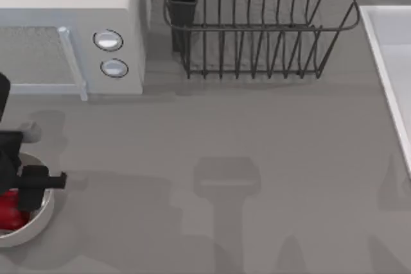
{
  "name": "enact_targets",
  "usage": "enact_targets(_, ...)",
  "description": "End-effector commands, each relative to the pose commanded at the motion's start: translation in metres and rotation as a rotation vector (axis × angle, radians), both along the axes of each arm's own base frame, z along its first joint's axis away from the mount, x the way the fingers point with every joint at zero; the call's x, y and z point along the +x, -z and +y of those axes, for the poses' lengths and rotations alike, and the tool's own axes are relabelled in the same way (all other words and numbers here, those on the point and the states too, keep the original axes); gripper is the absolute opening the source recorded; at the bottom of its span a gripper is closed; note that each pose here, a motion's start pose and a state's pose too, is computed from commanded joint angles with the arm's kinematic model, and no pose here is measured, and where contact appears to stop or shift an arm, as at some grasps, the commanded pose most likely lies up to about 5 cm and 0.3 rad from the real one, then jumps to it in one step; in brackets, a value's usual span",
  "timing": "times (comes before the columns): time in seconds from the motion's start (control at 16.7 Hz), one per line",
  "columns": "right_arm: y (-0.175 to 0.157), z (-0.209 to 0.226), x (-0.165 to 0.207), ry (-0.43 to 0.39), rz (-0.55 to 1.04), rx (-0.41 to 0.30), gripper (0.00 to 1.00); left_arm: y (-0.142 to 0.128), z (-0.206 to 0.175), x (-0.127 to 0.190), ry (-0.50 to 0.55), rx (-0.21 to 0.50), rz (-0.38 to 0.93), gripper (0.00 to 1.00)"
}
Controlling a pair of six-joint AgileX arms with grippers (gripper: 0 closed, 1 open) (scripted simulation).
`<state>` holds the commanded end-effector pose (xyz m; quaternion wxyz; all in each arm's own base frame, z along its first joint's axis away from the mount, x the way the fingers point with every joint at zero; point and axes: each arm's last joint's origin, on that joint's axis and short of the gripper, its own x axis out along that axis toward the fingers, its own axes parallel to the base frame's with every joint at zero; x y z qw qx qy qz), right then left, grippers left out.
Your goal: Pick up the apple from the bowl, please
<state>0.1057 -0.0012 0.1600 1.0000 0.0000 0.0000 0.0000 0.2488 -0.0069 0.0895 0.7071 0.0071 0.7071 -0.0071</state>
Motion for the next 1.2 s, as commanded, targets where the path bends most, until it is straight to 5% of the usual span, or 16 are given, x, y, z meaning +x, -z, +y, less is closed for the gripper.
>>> enact_targets(0.78,0.0,0.0,0.0,0.0,0.0,0.0,1.0,0.0,0.0,0.0,0.0,0.0,0.0,0.02)
enact_targets(1.2,0.0,0.0,0.0,0.0,0.0,0.0,1.0,0.0,0.0,0.0,0.0,0.0,0.0,0.0)
